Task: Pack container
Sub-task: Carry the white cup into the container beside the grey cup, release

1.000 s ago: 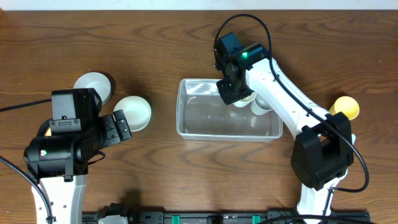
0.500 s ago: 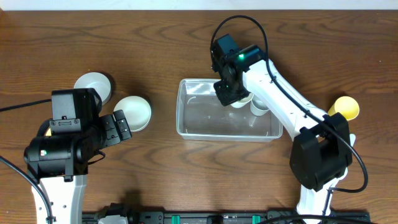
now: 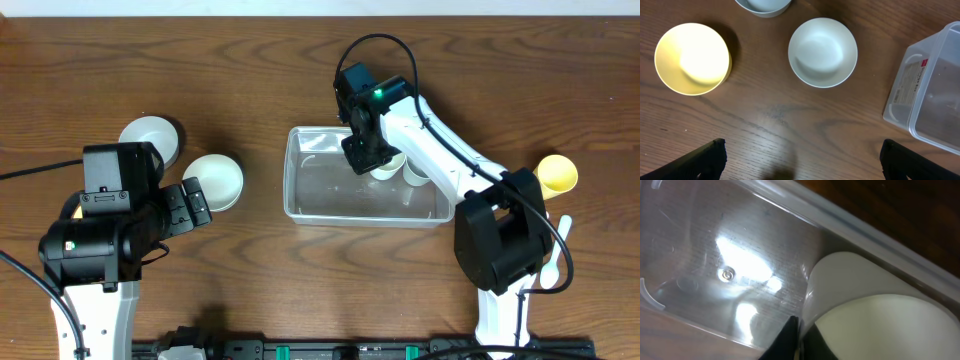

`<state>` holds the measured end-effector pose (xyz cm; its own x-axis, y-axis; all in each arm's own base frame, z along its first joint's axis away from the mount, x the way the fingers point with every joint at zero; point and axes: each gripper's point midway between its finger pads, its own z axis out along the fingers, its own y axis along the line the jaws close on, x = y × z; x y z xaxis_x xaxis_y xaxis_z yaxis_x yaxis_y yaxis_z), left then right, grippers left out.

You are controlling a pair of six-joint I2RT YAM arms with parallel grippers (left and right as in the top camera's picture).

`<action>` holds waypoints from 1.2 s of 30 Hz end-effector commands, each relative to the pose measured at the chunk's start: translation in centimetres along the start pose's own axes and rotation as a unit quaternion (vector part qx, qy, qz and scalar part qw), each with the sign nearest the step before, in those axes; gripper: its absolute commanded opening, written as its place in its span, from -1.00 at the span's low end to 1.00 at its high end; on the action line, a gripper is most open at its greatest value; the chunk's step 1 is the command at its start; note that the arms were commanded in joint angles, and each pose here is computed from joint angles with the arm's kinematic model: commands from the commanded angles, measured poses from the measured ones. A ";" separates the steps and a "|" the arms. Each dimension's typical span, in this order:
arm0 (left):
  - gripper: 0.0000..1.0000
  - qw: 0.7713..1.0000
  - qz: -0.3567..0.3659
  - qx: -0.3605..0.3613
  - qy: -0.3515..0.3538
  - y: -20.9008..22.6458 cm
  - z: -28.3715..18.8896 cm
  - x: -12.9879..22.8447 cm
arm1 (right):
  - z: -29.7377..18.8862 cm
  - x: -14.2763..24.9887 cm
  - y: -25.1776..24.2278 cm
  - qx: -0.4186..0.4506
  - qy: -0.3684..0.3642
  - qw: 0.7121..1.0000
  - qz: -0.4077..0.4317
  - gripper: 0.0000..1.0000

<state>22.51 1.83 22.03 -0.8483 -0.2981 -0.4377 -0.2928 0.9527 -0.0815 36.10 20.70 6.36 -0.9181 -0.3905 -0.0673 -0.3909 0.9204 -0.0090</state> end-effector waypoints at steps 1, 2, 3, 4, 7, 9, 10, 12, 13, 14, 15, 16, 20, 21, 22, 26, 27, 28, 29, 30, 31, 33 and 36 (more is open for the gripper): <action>0.96 1.000 -0.006 -0.001 -0.002 0.0 -0.2 -0.2 | 0.5 0.1 0.0 0.001 0.006 1.000 -0.004 -0.63; 0.96 1.000 -0.006 -0.001 -0.002 0.0 -0.2 -0.2 | 0.5 0.1 0.0 0.001 0.006 1.000 -0.004 -0.62; 0.96 1.000 -0.006 -0.001 -0.002 0.0 -0.2 -0.2 | 0.5 0.1 0.0 0.001 0.006 1.000 -0.004 -0.58; 0.96 1.000 -0.005 -0.001 -0.002 0.0 -0.2 -0.2 | 0.5 0.1 0.0 0.001 0.006 1.000 -0.004 -0.55; 0.96 1.000 -0.006 -0.001 -0.002 0.0 -0.2 -0.2 | 0.5 0.2 0.0 0.001 0.006 1.000 -0.004 -0.48; 0.96 1.000 -0.006 -0.001 -0.003 0.0 -0.2 -0.2 | 0.5 0.1 0.0 0.001 0.006 1.000 -0.004 -0.46; 0.96 1.000 -0.005 -0.001 -0.002 0.0 -0.2 -0.2 | 0.5 0.1 0.0 0.002 0.005 1.000 -0.004 -0.45; 0.96 1.000 -0.005 -0.001 -0.002 0.0 -0.2 -0.2 | 0.5 0.1 -0.1 0.005 0.005 1.000 -0.004 -0.42; 0.96 1.000 -0.005 -0.001 -0.002 0.0 -0.2 -0.2 | 0.5 0.1 -0.2 0.007 0.005 1.000 -0.004 -0.41; 0.96 1.000 -0.005 -0.001 -0.002 0.0 -0.2 -0.2 | 0.5 0.1 -0.3 0.011 0.005 1.000 -0.004 -0.41; 0.96 1.000 -0.005 -0.001 -0.002 0.0 -0.2 -0.2 | 0.5 0.1 -0.4 0.013 0.004 1.000 -0.004 -0.41; 0.96 1.000 -0.005 -0.001 -0.002 0.0 -0.2 -0.2 | 0.5 0.0 -0.6 0.018 0.003 1.000 -0.004 -0.41; 0.96 1.000 -0.005 -0.001 -0.003 0.0 -0.2 -0.2 | -0.3 -0.4 -0.9 0.029 -0.009 1.000 -0.003 -0.39; 0.96 1.000 -0.005 -0.001 -0.002 0.0 -0.2 -0.2 | -0.7 -0.7 -1.0 0.029 -0.017 0.999 -0.003 -0.39; 0.96 1.000 -0.005 -0.001 -0.002 0.0 -0.2 -0.2 | -1.1 -1.0 -0.9 0.028 -0.023 0.999 -0.003 -0.37; 0.96 1.000 -0.005 -0.001 -0.002 0.0 -0.2 -0.2 | -3.8 -2.5 -1.1 0.025 -0.063 0.998 0.007 -0.34; 0.96 1.000 -0.005 -0.001 -0.002 0.0 -0.2 -0.2 | -4.9 -3.0 -1.3 0.024 -0.075 0.997 0.009 -0.34; 0.96 1.000 -0.005 -0.001 -0.002 0.0 -0.2 -0.2 | -5.6 -3.2 -1.4 0.023 -0.084 0.996 0.011 -0.34; 0.96 1.000 -0.005 -0.001 -0.002 0.0 -0.2 -0.2 | -6.8 -3.6 -1.7 0.023 -0.097 0.995 0.015 -0.33; 0.96 1.000 -0.006 -0.001 -0.002 0.0 -0.2 -0.2 | -7.8 -3.9 -2.1 0.025 -0.108 0.994 0.019 -0.32; 0.96 1.000 -0.005 -0.001 -0.002 0.0 -0.2 -0.2 | -9.1 -4.1 -2.8 0.033 -0.123 0.991 0.032 -0.31; 0.96 1.000 -0.006 -0.001 -0.002 0.0 -0.2 -0.2 | -11.9 -4.3 -4.8 0.054 -0.150 0.984 0.077 -0.30; 0.96 1.000 -0.005 -0.001 -0.002 0.0 -0.2 -0.2 | -16.4 -2.8 -9.5 0.079 -0.185 0.960 0.196 -0.28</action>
<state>22.51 1.83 22.03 -0.8483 -0.2981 -0.4377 -0.2928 0.9527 -0.0815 40.20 17.76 16.66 -0.9248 -0.2432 -0.2924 -0.2340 0.9699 -0.0667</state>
